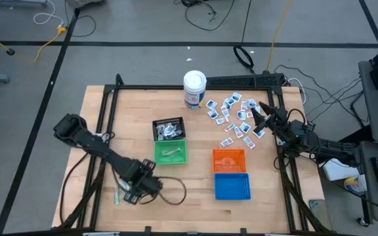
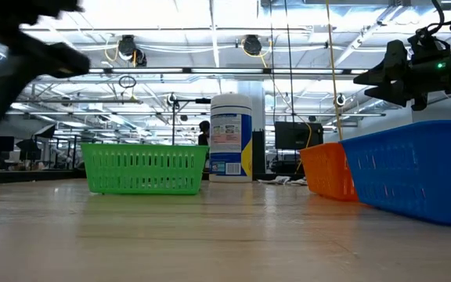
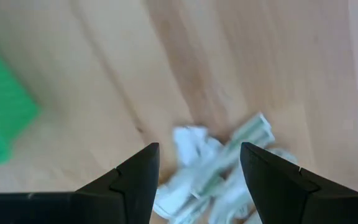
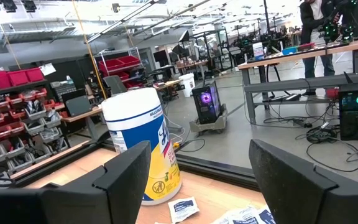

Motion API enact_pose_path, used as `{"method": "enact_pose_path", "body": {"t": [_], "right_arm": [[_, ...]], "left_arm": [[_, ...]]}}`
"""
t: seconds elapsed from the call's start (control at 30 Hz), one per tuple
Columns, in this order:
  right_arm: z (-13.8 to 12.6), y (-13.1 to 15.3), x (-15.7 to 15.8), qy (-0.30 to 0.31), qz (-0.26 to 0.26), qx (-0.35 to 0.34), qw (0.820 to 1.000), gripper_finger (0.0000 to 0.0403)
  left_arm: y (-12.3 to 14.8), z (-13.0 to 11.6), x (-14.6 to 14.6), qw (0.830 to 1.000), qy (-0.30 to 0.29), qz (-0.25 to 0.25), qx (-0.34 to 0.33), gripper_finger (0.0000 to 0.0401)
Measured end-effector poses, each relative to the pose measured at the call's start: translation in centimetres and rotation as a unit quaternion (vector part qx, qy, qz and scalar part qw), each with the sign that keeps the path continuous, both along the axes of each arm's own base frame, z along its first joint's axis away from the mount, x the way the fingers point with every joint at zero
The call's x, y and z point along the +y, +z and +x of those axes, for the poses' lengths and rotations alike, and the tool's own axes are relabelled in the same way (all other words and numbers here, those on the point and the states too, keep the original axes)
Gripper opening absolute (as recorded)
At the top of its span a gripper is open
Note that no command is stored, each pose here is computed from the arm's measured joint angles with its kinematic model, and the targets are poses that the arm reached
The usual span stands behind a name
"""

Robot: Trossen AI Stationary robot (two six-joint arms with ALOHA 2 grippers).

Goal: Pick & Place First Aid Supplies
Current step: Put the green bandage into the green bin

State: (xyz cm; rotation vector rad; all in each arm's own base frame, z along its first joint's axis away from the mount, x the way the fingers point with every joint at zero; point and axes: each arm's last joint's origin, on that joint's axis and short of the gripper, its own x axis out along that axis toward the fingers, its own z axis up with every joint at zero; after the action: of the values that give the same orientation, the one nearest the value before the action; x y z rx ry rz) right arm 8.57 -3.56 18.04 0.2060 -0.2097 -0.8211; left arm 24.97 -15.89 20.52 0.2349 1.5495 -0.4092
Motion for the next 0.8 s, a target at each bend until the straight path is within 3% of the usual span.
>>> {"method": "enact_pose_path", "body": {"t": [0.33, 0.63, 0.8], "right_arm": [[0.0, 0.0, 0.0, 0.000, 0.000, 0.000, 1.000, 0.0267], [0.0, 0.0, 0.0, 0.000, 0.000, 0.000, 1.000, 0.0267], [0.0, 0.0, 0.0, 0.000, 0.000, 0.000, 1.000, 0.0267]], "left_arm": [[-1.1, -2.6, -2.6, 0.990, -0.139, 0.004, 0.002, 0.0230], [-2.4, -3.0, -4.1, 0.982, -0.179, -0.025, -0.048, 0.0230], [-3.9, -3.2, -4.1, 0.981, -0.187, -0.014, -0.051, 0.0230]]}}
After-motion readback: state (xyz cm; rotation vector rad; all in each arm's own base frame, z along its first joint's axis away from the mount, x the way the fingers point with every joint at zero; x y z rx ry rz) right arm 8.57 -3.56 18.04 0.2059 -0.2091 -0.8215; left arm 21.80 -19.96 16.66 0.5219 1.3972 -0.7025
